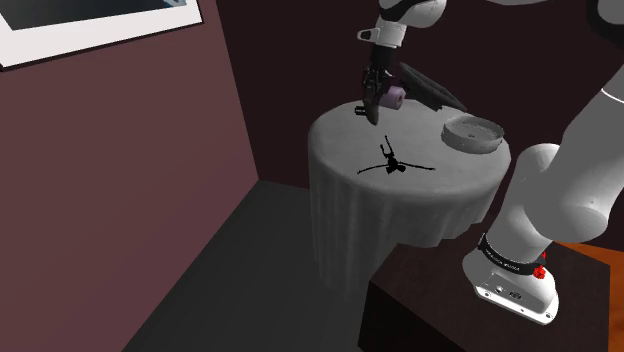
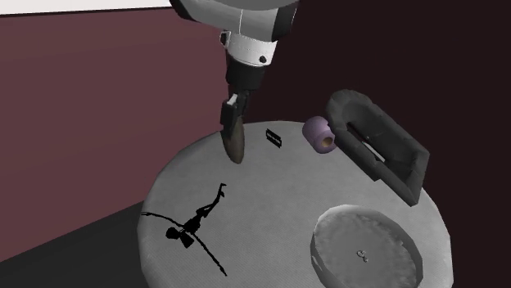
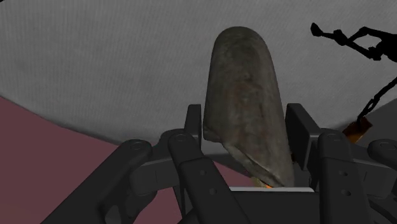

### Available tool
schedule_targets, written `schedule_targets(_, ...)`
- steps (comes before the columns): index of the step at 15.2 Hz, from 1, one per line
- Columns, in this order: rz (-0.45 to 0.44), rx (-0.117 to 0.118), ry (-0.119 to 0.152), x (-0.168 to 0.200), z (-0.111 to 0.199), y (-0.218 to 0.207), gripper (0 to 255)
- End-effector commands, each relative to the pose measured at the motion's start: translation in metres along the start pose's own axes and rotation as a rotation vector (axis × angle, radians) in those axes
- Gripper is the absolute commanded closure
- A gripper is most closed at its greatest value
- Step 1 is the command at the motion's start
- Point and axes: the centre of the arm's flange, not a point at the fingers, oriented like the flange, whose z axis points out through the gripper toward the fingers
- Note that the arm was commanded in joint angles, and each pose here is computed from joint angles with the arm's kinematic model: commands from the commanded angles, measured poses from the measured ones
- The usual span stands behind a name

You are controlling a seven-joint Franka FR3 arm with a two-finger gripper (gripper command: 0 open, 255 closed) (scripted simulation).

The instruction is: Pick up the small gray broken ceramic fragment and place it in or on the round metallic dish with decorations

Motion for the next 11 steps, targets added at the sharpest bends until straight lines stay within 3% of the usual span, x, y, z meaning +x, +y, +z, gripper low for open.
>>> schedule_targets(1,0.0,0.0,0.0,-0.022,-0.006,-0.013,255)
schedule_targets(11,0.0,0.0,0.0,-0.134,-0.03,-0.078,255)
